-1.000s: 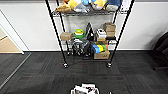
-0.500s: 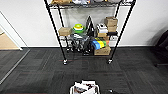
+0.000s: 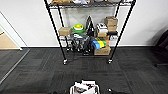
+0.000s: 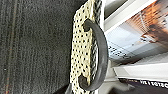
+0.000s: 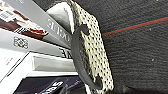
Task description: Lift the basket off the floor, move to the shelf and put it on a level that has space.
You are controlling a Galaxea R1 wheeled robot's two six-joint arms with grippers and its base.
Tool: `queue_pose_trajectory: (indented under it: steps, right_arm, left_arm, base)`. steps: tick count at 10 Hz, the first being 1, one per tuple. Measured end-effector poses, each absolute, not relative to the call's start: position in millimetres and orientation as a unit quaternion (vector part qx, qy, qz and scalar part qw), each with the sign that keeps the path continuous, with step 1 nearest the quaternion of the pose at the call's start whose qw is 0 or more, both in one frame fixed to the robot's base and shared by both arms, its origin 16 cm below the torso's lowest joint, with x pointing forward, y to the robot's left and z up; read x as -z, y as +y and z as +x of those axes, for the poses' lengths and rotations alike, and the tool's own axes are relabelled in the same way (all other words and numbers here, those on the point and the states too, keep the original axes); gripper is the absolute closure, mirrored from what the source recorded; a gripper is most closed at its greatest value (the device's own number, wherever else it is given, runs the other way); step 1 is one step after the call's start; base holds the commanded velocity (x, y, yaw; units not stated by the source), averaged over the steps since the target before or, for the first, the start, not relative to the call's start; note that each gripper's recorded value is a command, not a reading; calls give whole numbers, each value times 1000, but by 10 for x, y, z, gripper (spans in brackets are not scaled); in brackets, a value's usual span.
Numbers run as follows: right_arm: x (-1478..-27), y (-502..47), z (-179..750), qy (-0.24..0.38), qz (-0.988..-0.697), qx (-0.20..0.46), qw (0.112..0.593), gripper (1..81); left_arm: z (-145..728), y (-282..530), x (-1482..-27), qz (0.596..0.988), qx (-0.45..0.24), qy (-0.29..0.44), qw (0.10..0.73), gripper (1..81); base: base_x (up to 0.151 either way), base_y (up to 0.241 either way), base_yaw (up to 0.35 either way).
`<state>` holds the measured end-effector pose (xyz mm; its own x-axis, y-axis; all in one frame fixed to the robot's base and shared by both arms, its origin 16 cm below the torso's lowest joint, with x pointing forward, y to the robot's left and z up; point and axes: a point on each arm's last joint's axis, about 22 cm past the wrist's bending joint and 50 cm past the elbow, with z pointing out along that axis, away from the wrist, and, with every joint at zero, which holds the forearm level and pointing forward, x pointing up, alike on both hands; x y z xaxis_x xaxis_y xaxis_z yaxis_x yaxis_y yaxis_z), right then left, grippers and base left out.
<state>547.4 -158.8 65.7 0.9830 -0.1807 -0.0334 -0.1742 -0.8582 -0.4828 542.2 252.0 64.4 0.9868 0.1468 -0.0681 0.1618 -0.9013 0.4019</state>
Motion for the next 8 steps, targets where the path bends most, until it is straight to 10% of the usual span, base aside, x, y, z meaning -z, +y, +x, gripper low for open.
queue_pose_trajectory:
  steps: [8]
  right_arm:
    - [-571, -1365, 5899, 77, -963, 36, 256, 10]
  left_arm:
    - [5786, 2458, -521, 976, -4, 73, 207, 10]
  base:
    - [0, 0, 0]
